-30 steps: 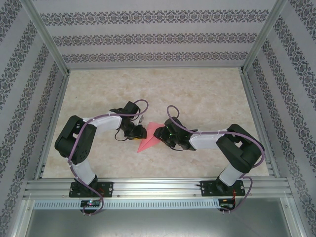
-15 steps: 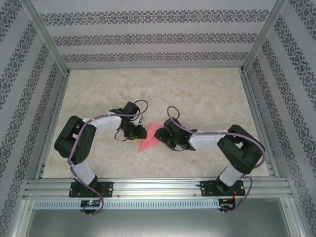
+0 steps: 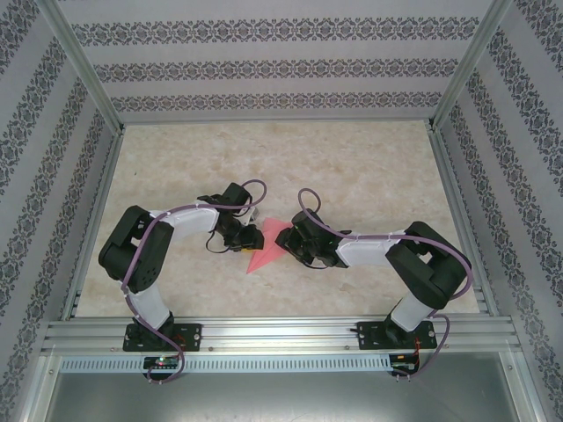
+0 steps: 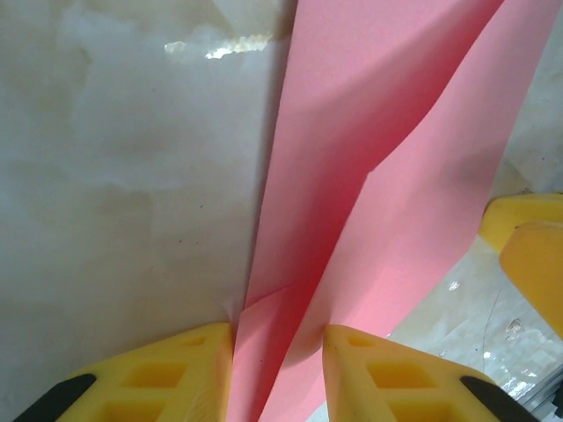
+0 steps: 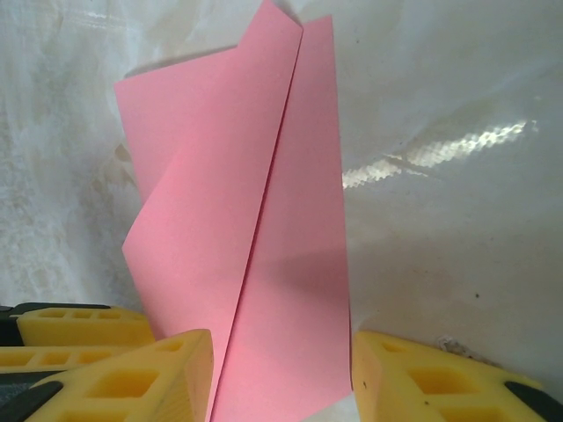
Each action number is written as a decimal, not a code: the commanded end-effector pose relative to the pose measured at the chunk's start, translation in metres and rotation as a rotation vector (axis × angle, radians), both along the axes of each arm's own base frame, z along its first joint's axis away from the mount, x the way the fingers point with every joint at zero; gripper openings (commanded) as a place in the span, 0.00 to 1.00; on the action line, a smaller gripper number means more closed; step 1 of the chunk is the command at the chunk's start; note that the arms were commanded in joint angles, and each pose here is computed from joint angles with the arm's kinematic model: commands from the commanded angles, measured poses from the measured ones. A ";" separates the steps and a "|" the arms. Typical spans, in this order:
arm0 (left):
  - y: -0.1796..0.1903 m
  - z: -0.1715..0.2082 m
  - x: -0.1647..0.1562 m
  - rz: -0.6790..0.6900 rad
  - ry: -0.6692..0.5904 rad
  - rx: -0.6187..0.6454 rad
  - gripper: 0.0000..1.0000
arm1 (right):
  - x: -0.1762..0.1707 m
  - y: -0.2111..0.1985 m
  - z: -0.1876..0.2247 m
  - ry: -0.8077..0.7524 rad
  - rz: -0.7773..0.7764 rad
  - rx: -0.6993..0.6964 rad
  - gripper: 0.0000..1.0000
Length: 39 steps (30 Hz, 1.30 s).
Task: Fold a paper plane with a square sheet of paper (pick it up from the middle)
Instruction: Turn over the paper at the center of the table.
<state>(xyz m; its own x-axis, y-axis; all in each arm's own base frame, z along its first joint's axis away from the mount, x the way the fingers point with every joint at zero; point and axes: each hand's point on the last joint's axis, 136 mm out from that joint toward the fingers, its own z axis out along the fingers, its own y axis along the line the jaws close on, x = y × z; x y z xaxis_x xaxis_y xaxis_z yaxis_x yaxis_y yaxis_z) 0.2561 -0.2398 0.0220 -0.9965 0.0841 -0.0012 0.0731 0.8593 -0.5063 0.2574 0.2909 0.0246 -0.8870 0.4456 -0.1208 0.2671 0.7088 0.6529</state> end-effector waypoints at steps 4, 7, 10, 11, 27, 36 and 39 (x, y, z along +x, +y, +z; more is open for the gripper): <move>-0.019 -0.004 -0.024 -0.047 0.092 -0.077 0.34 | 0.016 0.020 0.017 -0.087 0.019 0.112 0.46; -0.021 -0.002 -0.024 -0.048 0.092 -0.087 0.34 | 0.016 0.015 0.016 -0.089 0.004 0.116 0.47; -0.022 -0.001 -0.023 -0.049 0.090 -0.093 0.34 | 0.016 0.013 0.018 -0.104 0.011 0.122 0.49; -0.021 -0.001 -0.023 -0.048 0.092 -0.091 0.34 | 0.017 0.015 0.019 -0.111 0.024 0.131 0.49; -0.014 -0.002 -0.021 -0.038 0.071 -0.048 0.32 | 0.030 0.033 0.023 -0.174 0.140 0.148 0.52; -0.011 -0.001 -0.018 -0.013 0.050 -0.035 0.30 | 0.031 0.042 0.017 -0.195 0.173 0.148 0.35; -0.012 0.001 -0.016 -0.008 0.039 -0.038 0.30 | 0.033 0.046 0.016 -0.202 0.187 0.152 0.33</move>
